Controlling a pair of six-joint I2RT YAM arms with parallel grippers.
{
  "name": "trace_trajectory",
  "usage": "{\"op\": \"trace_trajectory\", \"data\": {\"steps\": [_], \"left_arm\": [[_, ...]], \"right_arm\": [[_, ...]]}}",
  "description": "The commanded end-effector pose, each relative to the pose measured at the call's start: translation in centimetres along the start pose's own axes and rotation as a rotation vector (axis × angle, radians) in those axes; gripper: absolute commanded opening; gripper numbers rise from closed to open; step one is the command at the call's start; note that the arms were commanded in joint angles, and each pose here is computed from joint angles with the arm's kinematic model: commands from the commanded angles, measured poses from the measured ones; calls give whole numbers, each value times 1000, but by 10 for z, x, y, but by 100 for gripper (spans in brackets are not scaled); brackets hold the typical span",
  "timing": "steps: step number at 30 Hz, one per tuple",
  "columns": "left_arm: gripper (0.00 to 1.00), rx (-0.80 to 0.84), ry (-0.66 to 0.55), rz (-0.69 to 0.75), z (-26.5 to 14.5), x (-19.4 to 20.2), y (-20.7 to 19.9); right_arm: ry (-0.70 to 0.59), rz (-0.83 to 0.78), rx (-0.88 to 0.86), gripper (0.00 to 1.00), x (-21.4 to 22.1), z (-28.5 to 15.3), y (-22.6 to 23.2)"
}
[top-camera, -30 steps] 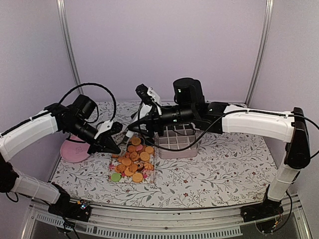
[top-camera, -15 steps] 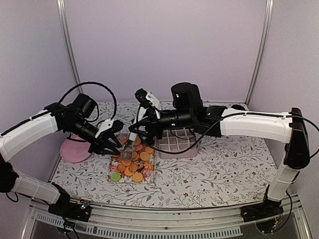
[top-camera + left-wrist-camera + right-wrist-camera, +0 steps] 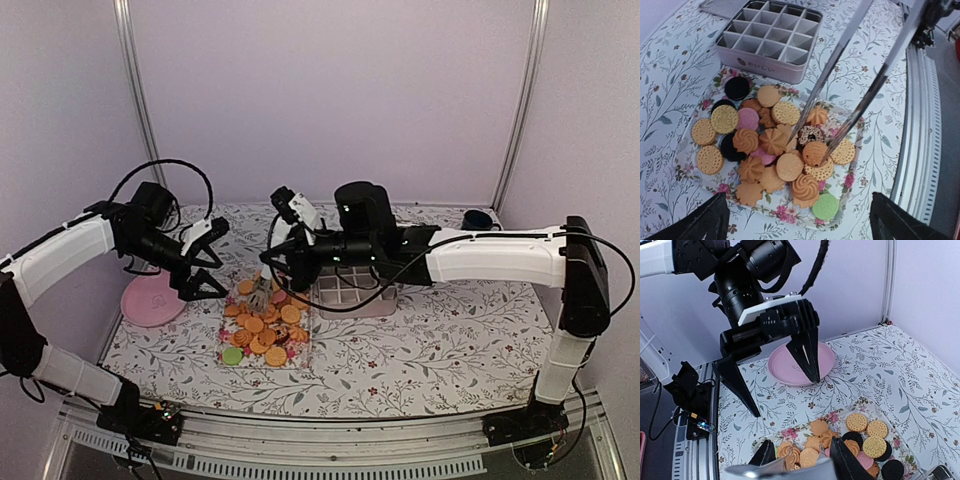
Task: Pack the cookies
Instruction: Pass from the left arm to the right, then pick up the fake cookies from the plate.
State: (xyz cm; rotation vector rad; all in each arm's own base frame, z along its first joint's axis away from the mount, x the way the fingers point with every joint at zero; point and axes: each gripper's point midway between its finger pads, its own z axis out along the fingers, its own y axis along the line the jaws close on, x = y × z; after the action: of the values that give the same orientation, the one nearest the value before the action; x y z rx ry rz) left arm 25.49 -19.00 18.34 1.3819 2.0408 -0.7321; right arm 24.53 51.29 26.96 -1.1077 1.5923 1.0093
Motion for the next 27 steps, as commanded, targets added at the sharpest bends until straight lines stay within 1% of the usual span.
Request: {"op": "trace_trajectory", "data": {"steps": [1, 4, 7, 9, 12, 16, 20, 25, 27], "left_arm": [[99, -112, -30, -146, -22, 6, 37], [99, -184, -37, -237, -35, 19, 61], [99, -237, -19, -332, -45, 36, 83], [99, -248, -18, -385, -51, 44, 93], [99, -247, -52, -442, -60, 50, 100], [99, -267, -80, -436, -66, 50, 101], [99, -295, -100, -407, -70, 46, 99], [99, -314, -96, -409, -74, 45, 102], [99, -319, -93, -408, -75, 45, 102]], "right_arm": [[-63, -19, 102, 37, -8, 14, -20], [-71, -19, 132, 39, -6, 23, -28], [-62, -17, 153, 42, 0, 31, -34], [-59, -16, 161, 42, 4, 36, -37], [-63, -16, 181, 43, 6, 40, -42], [-57, -46, 179, 43, 10, 46, -43], [-42, -32, 159, 44, 20, 51, -42], [-12, -23, 142, 44, 34, 51, -39], [-4, 11, 139, 44, 38, 49, -38]]}}
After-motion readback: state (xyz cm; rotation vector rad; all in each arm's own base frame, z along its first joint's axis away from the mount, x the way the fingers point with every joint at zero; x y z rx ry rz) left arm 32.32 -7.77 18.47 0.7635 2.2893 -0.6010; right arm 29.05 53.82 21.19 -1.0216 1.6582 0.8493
